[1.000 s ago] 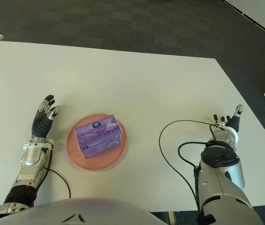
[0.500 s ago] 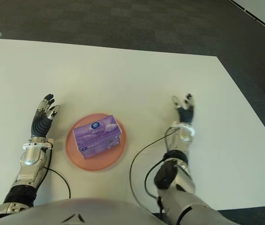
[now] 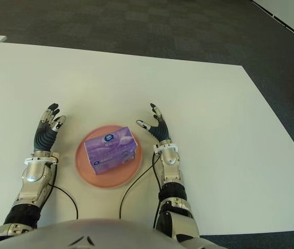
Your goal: Put the tissue paper into the plate.
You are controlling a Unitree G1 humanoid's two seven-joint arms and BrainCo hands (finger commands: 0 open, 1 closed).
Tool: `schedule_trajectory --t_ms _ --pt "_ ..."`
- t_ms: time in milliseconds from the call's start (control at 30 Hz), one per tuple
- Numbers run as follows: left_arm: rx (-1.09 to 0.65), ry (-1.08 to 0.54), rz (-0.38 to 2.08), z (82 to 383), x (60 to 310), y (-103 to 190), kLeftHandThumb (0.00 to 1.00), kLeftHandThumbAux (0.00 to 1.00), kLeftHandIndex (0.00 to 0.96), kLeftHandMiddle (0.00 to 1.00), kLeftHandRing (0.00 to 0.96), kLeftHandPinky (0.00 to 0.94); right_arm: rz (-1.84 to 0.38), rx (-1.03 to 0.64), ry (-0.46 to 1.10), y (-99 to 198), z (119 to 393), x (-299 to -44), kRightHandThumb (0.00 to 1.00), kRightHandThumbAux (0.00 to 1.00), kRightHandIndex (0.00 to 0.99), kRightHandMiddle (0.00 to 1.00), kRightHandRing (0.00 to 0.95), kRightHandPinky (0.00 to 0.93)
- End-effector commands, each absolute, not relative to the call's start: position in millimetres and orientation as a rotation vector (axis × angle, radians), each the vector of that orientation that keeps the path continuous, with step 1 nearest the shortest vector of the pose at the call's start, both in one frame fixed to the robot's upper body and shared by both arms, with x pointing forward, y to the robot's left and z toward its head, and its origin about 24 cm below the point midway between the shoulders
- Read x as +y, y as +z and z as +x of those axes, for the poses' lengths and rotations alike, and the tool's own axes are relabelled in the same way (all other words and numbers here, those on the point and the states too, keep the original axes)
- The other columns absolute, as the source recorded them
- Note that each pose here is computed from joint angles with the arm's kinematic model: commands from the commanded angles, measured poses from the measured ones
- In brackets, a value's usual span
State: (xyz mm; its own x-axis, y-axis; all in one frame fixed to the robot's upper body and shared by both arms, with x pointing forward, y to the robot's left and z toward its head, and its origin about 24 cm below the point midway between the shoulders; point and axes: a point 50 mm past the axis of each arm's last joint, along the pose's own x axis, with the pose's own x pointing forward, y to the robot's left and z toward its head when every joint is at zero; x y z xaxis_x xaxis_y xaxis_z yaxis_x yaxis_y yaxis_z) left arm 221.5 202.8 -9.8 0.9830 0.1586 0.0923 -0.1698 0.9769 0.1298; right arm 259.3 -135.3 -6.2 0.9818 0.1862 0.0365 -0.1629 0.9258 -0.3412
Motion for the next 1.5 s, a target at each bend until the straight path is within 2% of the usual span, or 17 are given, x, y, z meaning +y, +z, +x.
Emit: schedule_trajectory --t_ms 33,467,667,1200,1500 --pt "0.023 0.172 0.128 207.0 199.8 -30.1 0.0 0.438 0.0 0.0 0.0 0.0 -0.239 0.024 0.27 -28.6 231.0 -89.2 0.112 0.515 0.0 0.0 0.0 0.0" --pt "0.029 0.19 0.139 206.5 200.4 -32.7 0.0 0.449 0.0 0.0 0.0 0.0 -0.322 -0.001 0.311 -22.7 225.4 -85.3 0.114 0.449 0.0 0.0 0.0 0.0" --pt "0.036 0.18 0.147 206.2 201.4 -34.2 0.0 0.458 0.0 0.0 0.0 0.0 -0.33 0.024 0.316 -28.8 226.5 -90.5 0.125 0.433 0.0 0.0 0.0 0.0" --pt "0.04 0.179 0.15 208.5 203.9 -34.9 0.0 0.446 0.0 0.0 0.0 0.0 -0.251 0.066 0.269 -36.8 231.2 -102.2 0.126 0.468 0.0 0.0 0.0 0.0" --pt "0.035 0.18 0.153 208.6 205.1 -34.9 0.0 0.445 0.0 0.0 0.0 0.0 -0.17 0.013 0.207 -34.3 229.6 -100.7 0.129 0.477 0.0 0.0 0.0 0.0"
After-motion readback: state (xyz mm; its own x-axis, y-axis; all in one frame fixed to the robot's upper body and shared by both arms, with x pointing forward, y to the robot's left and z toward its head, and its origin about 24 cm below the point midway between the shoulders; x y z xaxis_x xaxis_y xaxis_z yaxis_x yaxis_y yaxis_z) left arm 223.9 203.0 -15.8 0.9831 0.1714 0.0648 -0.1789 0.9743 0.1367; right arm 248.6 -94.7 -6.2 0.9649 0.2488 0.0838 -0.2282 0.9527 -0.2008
